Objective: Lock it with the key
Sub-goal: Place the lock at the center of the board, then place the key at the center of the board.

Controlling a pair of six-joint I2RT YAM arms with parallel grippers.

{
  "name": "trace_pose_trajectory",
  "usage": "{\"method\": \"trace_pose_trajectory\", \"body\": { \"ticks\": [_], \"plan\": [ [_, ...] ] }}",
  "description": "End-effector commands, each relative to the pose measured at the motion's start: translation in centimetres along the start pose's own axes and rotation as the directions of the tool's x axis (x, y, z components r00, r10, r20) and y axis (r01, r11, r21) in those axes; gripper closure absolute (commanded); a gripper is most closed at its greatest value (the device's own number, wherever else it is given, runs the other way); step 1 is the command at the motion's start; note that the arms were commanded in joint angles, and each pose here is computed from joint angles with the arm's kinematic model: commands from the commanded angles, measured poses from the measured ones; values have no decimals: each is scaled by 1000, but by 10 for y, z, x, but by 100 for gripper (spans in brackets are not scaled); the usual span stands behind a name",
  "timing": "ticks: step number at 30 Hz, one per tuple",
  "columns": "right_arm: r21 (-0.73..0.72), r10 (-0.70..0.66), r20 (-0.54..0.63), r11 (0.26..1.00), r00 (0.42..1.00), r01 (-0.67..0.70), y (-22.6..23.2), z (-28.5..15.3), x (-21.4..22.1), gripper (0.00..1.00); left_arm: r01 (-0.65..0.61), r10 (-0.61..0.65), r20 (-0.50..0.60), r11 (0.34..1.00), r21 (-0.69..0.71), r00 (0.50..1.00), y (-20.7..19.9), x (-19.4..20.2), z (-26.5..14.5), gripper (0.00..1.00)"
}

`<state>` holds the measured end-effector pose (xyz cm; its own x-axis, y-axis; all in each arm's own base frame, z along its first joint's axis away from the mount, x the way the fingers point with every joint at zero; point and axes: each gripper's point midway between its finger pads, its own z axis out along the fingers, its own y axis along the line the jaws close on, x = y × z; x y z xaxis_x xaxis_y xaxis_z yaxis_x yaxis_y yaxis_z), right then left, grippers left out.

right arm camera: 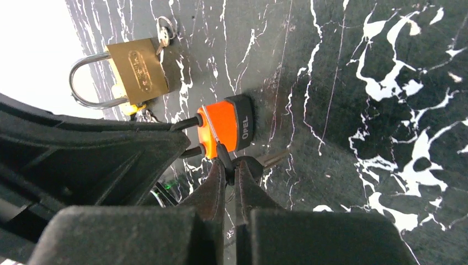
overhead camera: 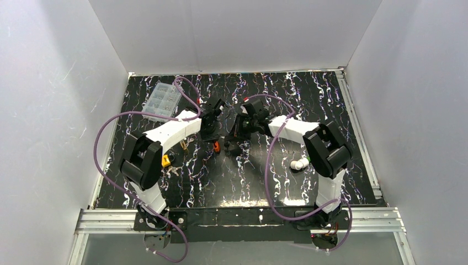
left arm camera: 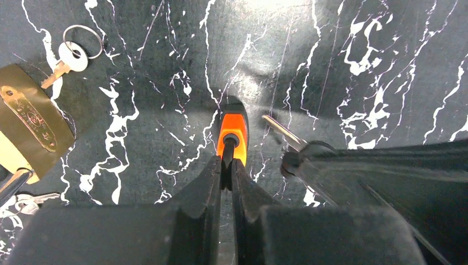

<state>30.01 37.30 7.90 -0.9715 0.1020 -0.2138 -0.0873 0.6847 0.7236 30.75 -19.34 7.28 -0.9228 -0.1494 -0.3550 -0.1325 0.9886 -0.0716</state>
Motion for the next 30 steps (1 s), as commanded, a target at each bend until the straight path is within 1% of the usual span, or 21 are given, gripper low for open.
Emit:
{"method": "trace_pose_trajectory", "body": {
  "ticks": [1, 4, 7, 13, 17, 18, 21, 25, 27, 30],
  "plan": [
    [-20, -14, 27, 1000, 1000, 15, 10, 11, -13, 99, 11, -11, 8, 1000, -23, 1000, 9, 1, -1, 81],
    [-17, -11, 18, 1000, 1000, 12, 7, 15, -9, 99, 4, -4, 27, 1000, 1, 1000, 8, -3, -15, 70],
    [-15, -6, 13, 1000, 1000, 7, 6, 19, -9, 99, -13, 12, 52, 1000, 26, 999, 6, -11, -34, 60],
    [-29, -1, -9, 1000, 1000, 0, 10, 24, -5, 99, -62, 54, 81, 993, 99, 995, -2, -20, -67, 47],
    [-22, 17, -28, 1000, 999, -18, 10, 26, -2, 98, -96, 81, 103, 983, 154, 991, -8, -25, -89, 40],
    [-20, 18, -27, 1000, 999, -18, 10, 26, -2, 95, -106, 88, 110, 981, 165, 990, -10, -27, -93, 39],
    [-31, 13, -22, 999, 1000, -13, 12, 23, -1, 79, -133, 111, 123, 973, 188, 986, -13, -31, -104, 37],
    [-64, -9, -27, 998, 1000, 8, 23, 18, 1, 62, -162, 136, 135, 963, 213, 982, -16, -38, -118, 33],
    [-74, -23, -26, 997, 999, 21, 28, 14, 1, 56, -170, 140, 144, 960, 223, 980, -17, -40, -124, 30],
    [-73, -36, -22, 997, 999, 34, 32, 9, 2, 49, -177, 142, 157, 955, 238, 977, -17, -43, -132, 27]
  ]
}}
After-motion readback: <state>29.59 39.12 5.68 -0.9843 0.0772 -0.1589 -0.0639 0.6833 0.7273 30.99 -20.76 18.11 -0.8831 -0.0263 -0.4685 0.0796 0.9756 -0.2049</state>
